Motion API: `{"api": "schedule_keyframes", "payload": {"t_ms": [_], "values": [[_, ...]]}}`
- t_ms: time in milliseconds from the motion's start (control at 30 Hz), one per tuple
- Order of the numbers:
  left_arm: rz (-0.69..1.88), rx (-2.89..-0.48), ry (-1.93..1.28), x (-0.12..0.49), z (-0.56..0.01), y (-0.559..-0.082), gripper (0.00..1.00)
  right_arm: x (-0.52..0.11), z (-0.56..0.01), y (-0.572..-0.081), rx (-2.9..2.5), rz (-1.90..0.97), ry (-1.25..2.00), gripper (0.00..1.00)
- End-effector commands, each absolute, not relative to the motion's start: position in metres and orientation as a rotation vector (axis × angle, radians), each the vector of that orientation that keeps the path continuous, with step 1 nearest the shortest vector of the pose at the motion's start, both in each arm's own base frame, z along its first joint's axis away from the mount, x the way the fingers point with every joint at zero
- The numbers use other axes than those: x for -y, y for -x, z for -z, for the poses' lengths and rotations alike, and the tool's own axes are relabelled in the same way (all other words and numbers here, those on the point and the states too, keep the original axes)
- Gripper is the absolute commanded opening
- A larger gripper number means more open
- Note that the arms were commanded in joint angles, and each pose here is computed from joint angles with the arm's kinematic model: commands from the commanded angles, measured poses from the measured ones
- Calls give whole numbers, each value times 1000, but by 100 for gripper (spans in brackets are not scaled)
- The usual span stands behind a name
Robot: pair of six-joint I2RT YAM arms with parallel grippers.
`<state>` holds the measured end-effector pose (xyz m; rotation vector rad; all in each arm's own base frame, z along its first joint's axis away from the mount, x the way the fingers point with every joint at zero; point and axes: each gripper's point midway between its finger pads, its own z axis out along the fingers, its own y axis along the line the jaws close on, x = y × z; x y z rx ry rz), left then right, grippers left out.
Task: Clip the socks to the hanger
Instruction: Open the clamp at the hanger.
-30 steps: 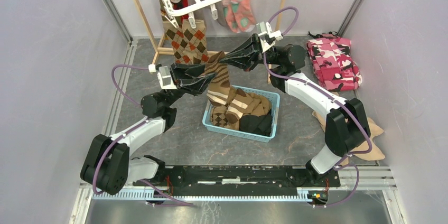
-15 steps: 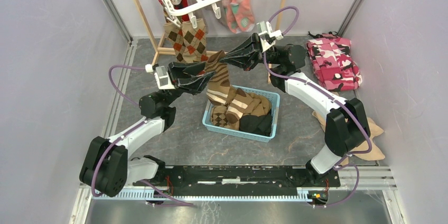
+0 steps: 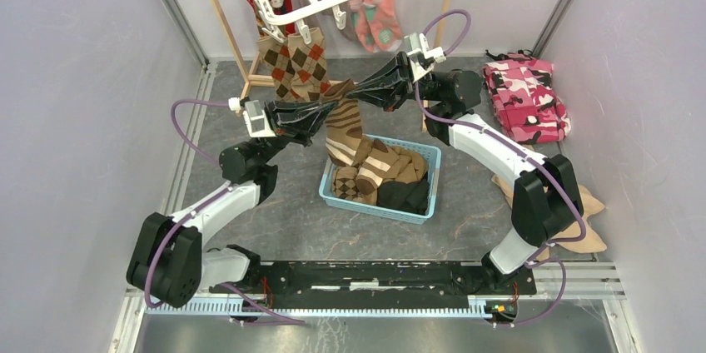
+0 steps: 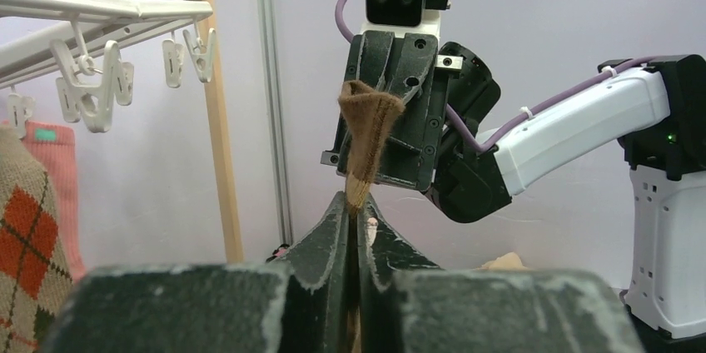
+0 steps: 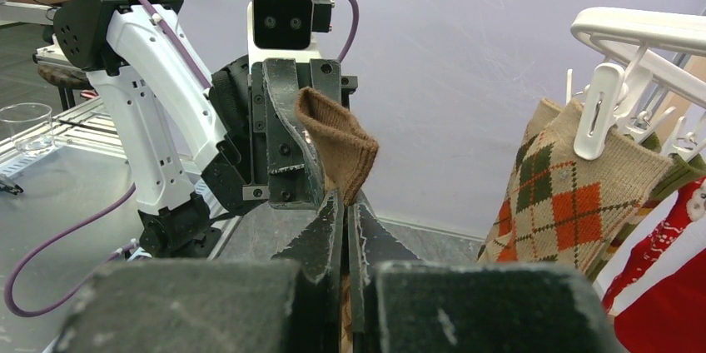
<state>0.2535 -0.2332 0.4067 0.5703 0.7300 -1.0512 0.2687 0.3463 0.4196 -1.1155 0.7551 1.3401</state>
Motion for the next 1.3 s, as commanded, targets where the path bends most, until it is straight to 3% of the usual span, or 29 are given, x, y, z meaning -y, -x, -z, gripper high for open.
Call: {"api": "schedule_keyframes", "payload": {"t_ms": [0,67,233,333,567,833,1067,1267], "values": [[1006,-466,-594,219,-451,-220,5,-346,-434,-266,-690,-1312,1131,1],[1006,-468,-595,219,-450,-220,2,-347,-433,-267,-694,-1308,1134,9],[990,-497,-584,212,-441,-223,2,-343,-439,-281,-710,-1234,1122,50],[978,-514,-575,207,-435,-223,2,-337,-449,-297,-720,-1149,1101,67],[963,-547,-566,201,-422,-222,2,-328,-466,-341,-752,-949,1004,87],[938,-559,-578,198,-419,-215,2,-316,-481,-378,-767,-964,801,89],[911,-564,-593,197,-418,-211,2,-329,-485,-400,-743,-1094,728,81],[892,-569,-594,196,-417,-212,2,-336,-487,-411,-721,-1178,687,79]]}}
